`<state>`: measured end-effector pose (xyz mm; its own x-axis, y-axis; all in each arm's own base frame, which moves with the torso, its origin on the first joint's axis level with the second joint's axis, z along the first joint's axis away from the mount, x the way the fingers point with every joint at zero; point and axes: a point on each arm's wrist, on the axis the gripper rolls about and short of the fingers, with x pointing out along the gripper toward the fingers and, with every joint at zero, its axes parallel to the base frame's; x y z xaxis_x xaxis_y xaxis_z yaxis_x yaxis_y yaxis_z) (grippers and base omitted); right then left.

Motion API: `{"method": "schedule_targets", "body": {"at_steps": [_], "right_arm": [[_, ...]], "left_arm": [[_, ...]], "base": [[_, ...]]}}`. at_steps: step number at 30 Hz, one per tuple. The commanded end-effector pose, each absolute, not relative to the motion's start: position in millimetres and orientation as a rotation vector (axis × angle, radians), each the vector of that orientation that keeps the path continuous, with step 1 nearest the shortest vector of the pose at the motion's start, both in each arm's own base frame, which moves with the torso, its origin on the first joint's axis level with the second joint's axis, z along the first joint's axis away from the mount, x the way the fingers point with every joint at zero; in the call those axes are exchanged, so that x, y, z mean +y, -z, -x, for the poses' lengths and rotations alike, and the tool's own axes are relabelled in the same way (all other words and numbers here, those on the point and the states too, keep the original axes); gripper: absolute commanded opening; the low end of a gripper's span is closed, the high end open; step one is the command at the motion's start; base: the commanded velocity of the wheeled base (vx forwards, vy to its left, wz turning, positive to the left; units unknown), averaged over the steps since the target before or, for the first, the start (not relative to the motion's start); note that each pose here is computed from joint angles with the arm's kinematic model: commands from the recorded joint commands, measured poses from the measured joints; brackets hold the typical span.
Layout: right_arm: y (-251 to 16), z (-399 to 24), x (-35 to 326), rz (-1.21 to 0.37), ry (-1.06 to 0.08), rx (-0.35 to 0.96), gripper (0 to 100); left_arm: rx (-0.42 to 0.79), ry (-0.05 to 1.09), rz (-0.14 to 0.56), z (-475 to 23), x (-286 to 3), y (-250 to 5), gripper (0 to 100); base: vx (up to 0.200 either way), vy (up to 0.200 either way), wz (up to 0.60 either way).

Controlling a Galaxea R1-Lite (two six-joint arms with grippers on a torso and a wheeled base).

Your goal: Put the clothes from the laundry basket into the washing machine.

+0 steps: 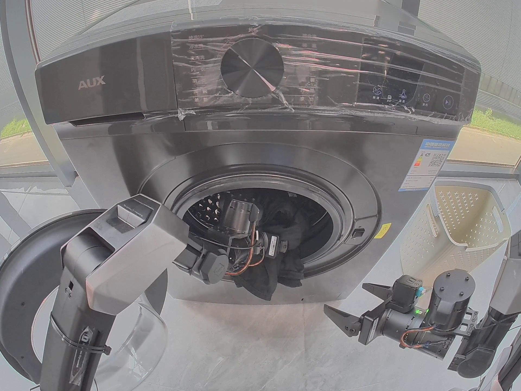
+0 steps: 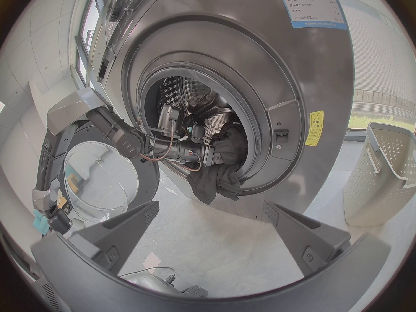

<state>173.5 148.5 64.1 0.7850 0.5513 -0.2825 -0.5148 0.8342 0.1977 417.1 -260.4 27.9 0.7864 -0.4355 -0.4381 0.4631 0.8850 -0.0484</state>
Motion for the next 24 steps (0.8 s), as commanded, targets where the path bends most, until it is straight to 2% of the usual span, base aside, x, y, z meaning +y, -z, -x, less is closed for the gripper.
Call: {"method": "schedule_targets", "body": {"at_steps": [1, 6, 7, 13, 18, 21, 24], "right_arm": [[-63, -173, 149, -0.111, -0.577, 0.342, 100], [-64, -173, 149, -0.111, -0.579, 0.341, 100], [-64, -173, 150, -0.111, -0.581, 0.340, 100], [-64, -174, 150, -0.113, -0.581, 0.337, 100], [-64, -174, 150, -0.113, -0.583, 0.337, 100], [-64, -174, 150, -0.113, -0.583, 0.337, 100], [-64, -174, 150, -0.113, -0.581, 0.337, 100]], "left_arm": [[0.490, 0.488, -0.085, -418, -263, -6, 100], [0.508, 0.493, -0.094, -417, -267, 8, 100], [0.508, 0.493, -0.094, -419, -269, 13, 0], [0.464, 0.478, -0.071, -430, -271, 6, 0], [0.273, 0.401, 0.027, -459, -276, -30, 0], [0.173, 0.330, 0.077, -478, -274, -43, 0], [0.131, 0.307, 0.096, -486, -270, -49, 0]], "base": [[0.000, 0.000, 0.00], [0.000, 0.000, 0.00], [0.000, 0.000, 0.00], [0.000, 0.000, 0.00], [0.000, 0.000, 0.00], [0.000, 0.000, 0.00], [0.000, 0.000, 0.00]]}}
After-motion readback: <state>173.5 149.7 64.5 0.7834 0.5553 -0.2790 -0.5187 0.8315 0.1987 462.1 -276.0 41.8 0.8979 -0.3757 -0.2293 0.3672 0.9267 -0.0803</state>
